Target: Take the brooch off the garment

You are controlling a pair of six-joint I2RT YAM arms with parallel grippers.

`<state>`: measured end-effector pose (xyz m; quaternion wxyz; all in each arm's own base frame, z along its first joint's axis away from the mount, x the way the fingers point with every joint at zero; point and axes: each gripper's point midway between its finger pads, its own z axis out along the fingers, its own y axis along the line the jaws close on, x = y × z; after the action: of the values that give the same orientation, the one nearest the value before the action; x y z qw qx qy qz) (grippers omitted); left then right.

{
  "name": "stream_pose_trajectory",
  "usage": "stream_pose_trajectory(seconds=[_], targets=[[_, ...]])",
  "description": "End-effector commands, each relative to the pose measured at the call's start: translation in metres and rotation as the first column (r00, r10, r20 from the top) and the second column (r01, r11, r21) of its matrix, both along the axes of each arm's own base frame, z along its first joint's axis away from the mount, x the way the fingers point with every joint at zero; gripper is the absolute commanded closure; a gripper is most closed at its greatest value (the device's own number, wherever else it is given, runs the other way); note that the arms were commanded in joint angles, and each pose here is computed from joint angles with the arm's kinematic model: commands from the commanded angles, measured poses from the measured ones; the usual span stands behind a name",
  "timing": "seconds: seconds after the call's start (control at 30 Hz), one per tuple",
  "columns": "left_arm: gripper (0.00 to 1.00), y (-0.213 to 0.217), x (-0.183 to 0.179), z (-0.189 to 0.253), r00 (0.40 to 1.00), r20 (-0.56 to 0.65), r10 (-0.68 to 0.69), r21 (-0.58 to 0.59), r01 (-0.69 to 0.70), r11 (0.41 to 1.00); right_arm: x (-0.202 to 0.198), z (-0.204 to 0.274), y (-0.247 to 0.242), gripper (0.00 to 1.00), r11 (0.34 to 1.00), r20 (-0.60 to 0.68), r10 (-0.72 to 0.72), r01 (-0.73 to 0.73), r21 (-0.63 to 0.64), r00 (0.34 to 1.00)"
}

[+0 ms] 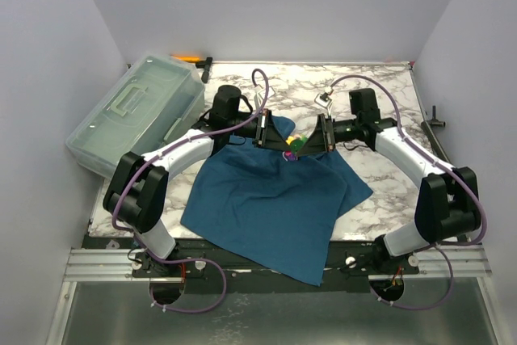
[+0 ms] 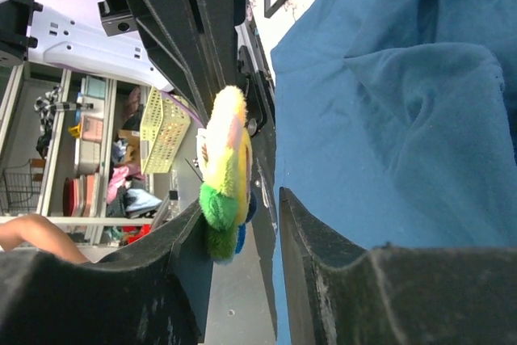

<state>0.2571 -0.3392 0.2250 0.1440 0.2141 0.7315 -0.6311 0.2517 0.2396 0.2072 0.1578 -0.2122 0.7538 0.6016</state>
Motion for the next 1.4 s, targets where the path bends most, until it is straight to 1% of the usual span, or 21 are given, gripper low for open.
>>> stream_pose_trajectory(seconds=[0.0, 0.1, 0.37, 0.43, 0.5, 0.57, 0.63, 0.93, 1.0, 1.13, 1.17, 1.2, 1.23, 1.3, 1.33, 1.37], targets=[[1.00, -0.004, -0.003, 0.012, 0.999, 0.029, -0.041, -0.024, 0.042, 0.999, 0.003, -0.005, 0.000, 0.62, 1.000, -0.006, 0.001, -0.001, -0.029, 1.000], [1.00, -0.004, -0.005, 0.010, 0.998, 0.024, -0.050, -0.017, 0.050, 0.999, 0.003, -0.006, -0.001, 0.60, 1.000, -0.023, 0.003, -0.004, -0.027, 1.000], [1.00, -0.003, -0.007, 0.006, 0.998, 0.014, -0.064, -0.004, 0.064, 0.998, 0.010, -0.001, -0.005, 0.58, 1.000, -0.019, 0.009, -0.009, -0.023, 1.000], [1.00, -0.004, -0.007, 0.006, 0.998, 0.010, -0.067, -0.002, 0.067, 0.998, 0.011, 0.000, -0.005, 0.55, 1.000, -0.015, 0.016, -0.016, -0.021, 1.000], [1.00, -0.004, -0.006, 0.005, 0.998, 0.008, -0.068, 0.000, 0.068, 0.998, 0.010, 0.001, -0.005, 0.53, 1.000, -0.011, 0.024, -0.025, -0.019, 1.000], [1.00, -0.004, -0.005, 0.005, 0.998, 0.010, -0.068, 0.001, 0.068, 0.998, 0.010, -0.001, -0.006, 0.54, 0.999, -0.011, 0.029, -0.029, -0.025, 1.000], [1.00, -0.005, -0.005, 0.005, 0.998, 0.010, -0.070, 0.002, 0.070, 0.998, 0.009, -0.002, -0.006, 0.57, 0.999, -0.013, 0.032, -0.032, -0.026, 0.999], [1.00, -0.007, -0.004, 0.002, 0.997, -0.002, -0.081, 0.013, 0.081, 0.997, 0.010, 0.004, -0.005, 0.58, 0.999, -0.007, 0.047, -0.047, -0.006, 0.999], [1.00, -0.007, -0.003, 0.000, 0.997, -0.003, -0.081, 0.016, 0.081, 0.997, 0.009, 0.003, -0.005, 0.65, 0.999, -0.010, 0.051, -0.051, -0.004, 0.999], [1.00, -0.008, 0.000, 0.001, 0.997, 0.014, -0.070, 0.021, 0.070, 0.997, 0.007, -0.001, -0.005, 0.96, 0.999, -0.030, 0.052, -0.052, 0.003, 0.998], [1.00, -0.008, 0.001, 0.002, 0.998, 0.022, -0.066, 0.022, 0.066, 0.998, 0.007, -0.001, -0.005, 0.99, 0.999, -0.033, 0.049, -0.048, 0.006, 0.998], [0.99, -0.008, 0.003, 0.002, 0.998, 0.029, -0.057, 0.027, 0.057, 0.998, 0.006, -0.002, -0.004, 1.00, 0.999, -0.046, 0.044, -0.044, 0.006, 0.998], [0.89, -0.008, 0.006, 0.002, 0.998, 0.047, -0.045, 0.033, 0.044, 0.998, 0.007, -0.002, -0.004, 0.99, 0.999, -0.053, 0.034, -0.034, 0.012, 0.998], [0.60, -0.004, 0.011, 0.002, 0.996, 0.082, -0.024, 0.045, 0.020, 0.999, 0.010, 0.002, -0.002, 0.99, 1.000, -0.075, 0.011, -0.009, 0.028, 0.997], [0.48, -0.001, 0.012, 0.001, 0.995, 0.099, -0.013, 0.057, 0.007, 0.998, 0.012, 0.003, -0.001, 0.99, 0.999, -0.076, -0.004, 0.007, 0.033, 0.997], [0.41, 0.002, 0.012, 0.000, 0.991, 0.130, -0.005, 0.071, -0.004, 0.997, 0.013, 0.005, -0.001, 0.99, 0.999, -0.094, -0.022, 0.026, 0.040, 0.995]])
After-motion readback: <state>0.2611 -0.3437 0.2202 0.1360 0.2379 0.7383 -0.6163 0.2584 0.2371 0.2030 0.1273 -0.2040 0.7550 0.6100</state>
